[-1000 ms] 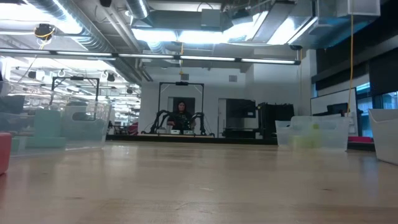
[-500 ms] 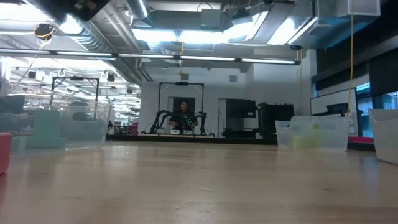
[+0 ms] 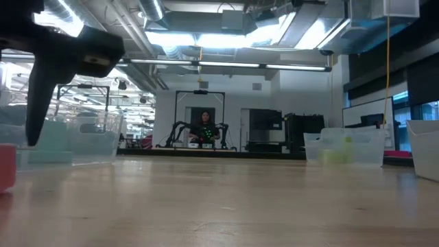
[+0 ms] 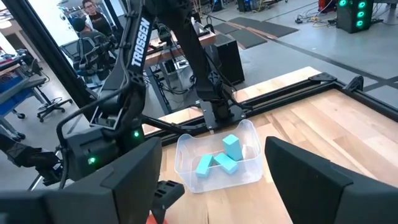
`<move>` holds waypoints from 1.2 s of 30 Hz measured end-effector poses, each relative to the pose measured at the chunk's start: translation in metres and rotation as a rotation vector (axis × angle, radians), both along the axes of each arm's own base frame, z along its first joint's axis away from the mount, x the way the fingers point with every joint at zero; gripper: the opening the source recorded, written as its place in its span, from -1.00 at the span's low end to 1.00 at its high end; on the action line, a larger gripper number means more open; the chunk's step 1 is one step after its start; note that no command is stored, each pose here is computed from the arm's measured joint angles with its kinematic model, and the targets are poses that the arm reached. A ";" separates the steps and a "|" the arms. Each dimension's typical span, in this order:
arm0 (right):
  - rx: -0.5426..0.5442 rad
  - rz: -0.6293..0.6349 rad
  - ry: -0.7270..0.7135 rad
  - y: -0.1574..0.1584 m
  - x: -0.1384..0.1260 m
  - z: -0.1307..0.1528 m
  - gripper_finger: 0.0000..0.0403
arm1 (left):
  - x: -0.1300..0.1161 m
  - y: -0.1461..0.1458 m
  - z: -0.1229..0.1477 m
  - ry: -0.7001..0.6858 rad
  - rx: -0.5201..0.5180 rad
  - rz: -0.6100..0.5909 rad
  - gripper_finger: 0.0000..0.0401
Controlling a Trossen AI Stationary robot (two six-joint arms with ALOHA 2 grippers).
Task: Sort & place blocks by color
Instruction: Put the orange block into the gray bin
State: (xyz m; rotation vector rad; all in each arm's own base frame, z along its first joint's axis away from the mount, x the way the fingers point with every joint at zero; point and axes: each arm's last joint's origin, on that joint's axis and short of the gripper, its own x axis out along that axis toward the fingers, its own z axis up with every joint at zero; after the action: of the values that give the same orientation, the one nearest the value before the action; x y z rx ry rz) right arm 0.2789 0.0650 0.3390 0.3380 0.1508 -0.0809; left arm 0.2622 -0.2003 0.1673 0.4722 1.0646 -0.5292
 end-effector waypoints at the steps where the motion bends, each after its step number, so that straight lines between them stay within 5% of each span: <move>1: 0.000 0.000 0.000 0.000 0.000 0.000 0.44 | 0.001 0.000 -0.001 0.002 0.004 -0.012 0.01; 26: 0.002 -0.002 -0.006 0.000 0.000 0.001 0.44 | 0.011 0.000 -0.027 0.076 -0.031 -0.040 0.00; 36: -0.003 -0.001 -0.007 0.000 0.000 0.001 0.44 | 0.018 0.015 -0.023 0.136 -0.093 0.069 -0.39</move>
State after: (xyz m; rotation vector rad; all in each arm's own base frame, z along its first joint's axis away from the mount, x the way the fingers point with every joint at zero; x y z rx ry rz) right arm 0.2785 0.0649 0.3401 0.3357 0.1433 -0.0811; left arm 0.2798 -0.1852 0.1444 0.3197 1.1764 -0.5531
